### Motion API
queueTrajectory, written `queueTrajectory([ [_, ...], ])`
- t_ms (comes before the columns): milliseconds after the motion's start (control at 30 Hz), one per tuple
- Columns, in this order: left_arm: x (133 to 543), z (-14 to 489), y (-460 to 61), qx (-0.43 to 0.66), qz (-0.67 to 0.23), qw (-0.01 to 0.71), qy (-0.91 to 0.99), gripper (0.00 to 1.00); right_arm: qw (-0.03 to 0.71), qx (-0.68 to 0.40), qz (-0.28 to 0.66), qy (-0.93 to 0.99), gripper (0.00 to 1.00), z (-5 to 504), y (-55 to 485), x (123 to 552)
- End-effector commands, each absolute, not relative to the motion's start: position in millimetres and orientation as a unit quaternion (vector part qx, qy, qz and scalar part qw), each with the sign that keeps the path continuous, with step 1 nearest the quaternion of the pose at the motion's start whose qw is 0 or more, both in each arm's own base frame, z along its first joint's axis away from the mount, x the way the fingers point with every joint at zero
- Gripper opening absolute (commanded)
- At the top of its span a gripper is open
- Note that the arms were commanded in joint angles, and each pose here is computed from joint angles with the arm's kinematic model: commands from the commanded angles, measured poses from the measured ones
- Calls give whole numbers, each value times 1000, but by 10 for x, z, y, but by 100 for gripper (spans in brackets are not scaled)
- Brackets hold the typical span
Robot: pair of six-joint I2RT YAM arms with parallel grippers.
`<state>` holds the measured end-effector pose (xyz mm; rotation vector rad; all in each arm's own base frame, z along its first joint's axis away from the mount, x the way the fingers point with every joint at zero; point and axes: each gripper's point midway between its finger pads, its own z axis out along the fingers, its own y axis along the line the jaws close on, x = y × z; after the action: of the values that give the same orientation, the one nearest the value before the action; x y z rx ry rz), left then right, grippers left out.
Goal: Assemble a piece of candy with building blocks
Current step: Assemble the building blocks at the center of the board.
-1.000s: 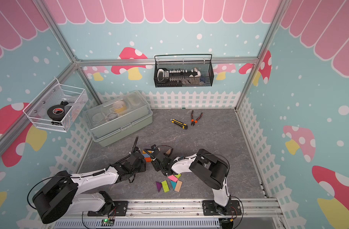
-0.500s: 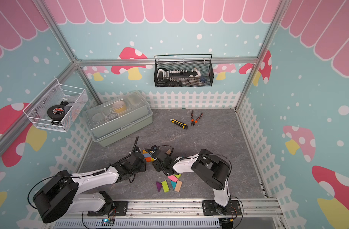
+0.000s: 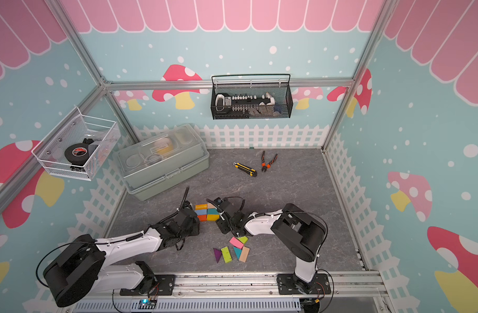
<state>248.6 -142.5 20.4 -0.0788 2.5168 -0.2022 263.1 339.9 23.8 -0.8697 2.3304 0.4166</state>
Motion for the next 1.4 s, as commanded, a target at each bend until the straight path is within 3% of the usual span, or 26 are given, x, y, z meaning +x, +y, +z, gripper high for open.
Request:
queueTrajectory([
  [0,2374,95,-1337,-28,-65,281,957,46,289,-338,164,881,58,163,3418,2587],
  [1367,2439,71,-1367,-20,-57,283,957,44,281,-310,149,896,53,31,3384,2735],
])
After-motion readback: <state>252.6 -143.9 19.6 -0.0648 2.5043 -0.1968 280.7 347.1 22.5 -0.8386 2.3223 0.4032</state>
